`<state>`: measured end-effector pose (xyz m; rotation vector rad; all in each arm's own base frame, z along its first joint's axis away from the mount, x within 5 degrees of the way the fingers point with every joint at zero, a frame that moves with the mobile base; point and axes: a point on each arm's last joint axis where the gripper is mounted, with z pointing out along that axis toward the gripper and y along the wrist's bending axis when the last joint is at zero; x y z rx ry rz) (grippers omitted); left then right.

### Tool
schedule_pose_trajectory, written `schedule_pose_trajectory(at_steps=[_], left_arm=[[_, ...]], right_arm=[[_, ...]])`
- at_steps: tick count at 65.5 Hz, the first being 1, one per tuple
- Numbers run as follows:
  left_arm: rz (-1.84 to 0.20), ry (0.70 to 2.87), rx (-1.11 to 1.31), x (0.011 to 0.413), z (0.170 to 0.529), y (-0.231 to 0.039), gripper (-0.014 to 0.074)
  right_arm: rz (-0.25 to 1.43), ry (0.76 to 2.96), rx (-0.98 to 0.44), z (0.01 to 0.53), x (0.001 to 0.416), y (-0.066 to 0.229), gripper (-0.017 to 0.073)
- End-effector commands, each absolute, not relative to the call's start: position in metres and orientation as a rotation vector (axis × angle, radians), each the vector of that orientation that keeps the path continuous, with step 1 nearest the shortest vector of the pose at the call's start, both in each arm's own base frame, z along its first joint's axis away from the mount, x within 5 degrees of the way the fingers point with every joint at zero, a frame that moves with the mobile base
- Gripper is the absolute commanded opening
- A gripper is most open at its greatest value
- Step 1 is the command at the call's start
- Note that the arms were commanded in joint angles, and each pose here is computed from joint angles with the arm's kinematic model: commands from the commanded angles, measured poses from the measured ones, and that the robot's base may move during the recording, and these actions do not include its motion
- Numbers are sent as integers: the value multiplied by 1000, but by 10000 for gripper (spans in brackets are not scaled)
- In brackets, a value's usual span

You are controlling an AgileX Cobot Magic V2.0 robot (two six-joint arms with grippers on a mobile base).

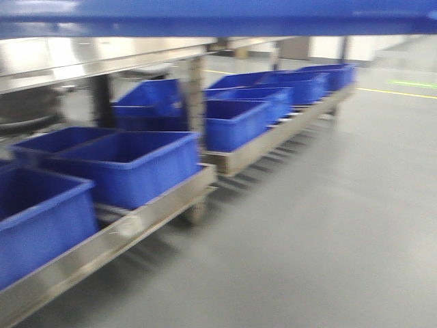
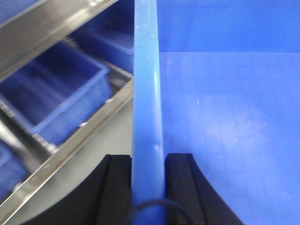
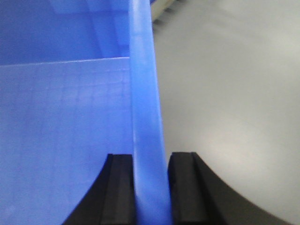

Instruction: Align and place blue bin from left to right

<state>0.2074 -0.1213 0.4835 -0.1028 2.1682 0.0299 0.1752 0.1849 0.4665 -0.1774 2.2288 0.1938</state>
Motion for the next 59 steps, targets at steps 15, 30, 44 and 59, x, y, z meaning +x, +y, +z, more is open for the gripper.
schedule_pose_trajectory(at_steps=[15, 30, 44, 59], left_arm=[[-83, 2101, -54, 206, 492, -131, -111], [-83, 2101, -54, 206, 492, -131, -111], [-83, 2101, -54, 206, 492, -131, -111], [-83, 2101, -54, 206, 492, -131, -111]], right_arm=[[329, 2096, -228, 481, 174, 193, -70], [329, 2096, -228, 481, 174, 193, -70], [329, 2096, -228, 481, 174, 193, -70], [329, 2096, -228, 481, 174, 193, -70]])
